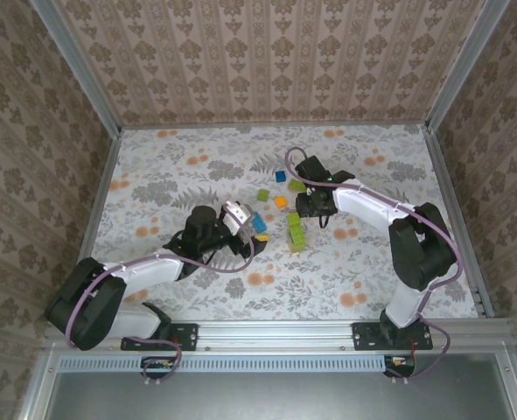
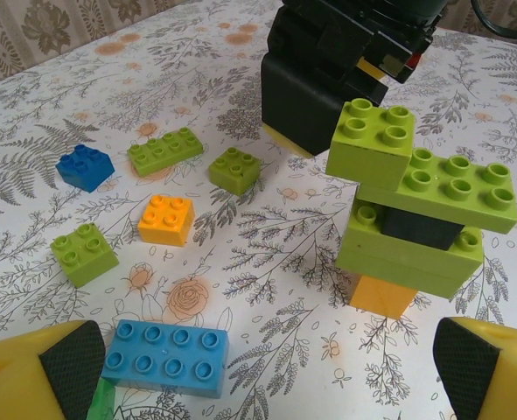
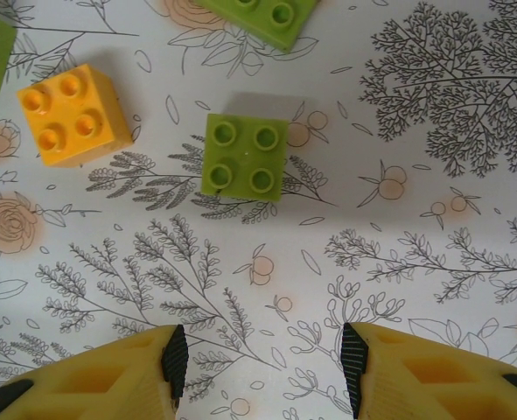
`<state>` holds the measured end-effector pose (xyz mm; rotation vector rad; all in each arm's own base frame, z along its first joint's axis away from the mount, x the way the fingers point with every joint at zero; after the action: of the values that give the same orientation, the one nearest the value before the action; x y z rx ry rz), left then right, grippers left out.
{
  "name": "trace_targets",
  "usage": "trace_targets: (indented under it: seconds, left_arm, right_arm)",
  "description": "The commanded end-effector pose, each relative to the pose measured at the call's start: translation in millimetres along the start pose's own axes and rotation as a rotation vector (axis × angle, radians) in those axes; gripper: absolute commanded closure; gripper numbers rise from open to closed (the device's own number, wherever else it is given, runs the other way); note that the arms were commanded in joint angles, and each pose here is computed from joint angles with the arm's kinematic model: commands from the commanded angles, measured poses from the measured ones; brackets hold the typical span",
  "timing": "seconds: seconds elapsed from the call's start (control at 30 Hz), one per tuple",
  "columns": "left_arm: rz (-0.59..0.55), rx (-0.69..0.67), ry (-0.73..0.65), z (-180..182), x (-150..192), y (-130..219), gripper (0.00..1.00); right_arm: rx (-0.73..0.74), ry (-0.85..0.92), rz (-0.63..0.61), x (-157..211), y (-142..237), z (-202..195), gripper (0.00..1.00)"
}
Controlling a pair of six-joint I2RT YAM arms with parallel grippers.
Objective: Assemble a carrot with lego
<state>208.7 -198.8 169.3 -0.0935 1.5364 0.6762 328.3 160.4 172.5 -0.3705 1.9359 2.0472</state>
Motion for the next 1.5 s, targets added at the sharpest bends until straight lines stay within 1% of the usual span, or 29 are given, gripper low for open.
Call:
trace_targets:
  seconds: [0.0, 0.6, 0.77, 1.47]
  left_arm:
    - [-0.023, 0.012, -0.002, 3, -10, -3, 0.0]
    - [-0.018, 0.016, -0.003, 3, -9, -4, 0.0]
    - [-0.017, 0.019, -0.002, 3, -9, -4, 0.0]
    - [-0.008, 0.039, -0.005, 3, -7, -9, 0.0]
  right_arm:
    - [0.026, 0.002, -0.02, -9, 7, -3, 0.47]
    - [-0.093, 0.024, -0.021, -14, 6, 10, 0.48]
    - [-0.151, 0.036, -0.009, -15, 4, 17, 0.48]
    - [-0.315, 0.214, 0.054, -16, -6, 41, 0.46]
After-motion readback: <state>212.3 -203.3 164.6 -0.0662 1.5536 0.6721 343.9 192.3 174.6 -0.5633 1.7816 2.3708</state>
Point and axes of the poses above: each hand's point on the last joint's axis, 136 mm out from that joint toward the fingers, its own y axis back along the fingers, its own z axis along the line the jaws close on, x = y × z, the point moved 10 cm from there along y, back along the fingers, and after that the axes turned 5 degrees about -y, right-handed, at the moved point
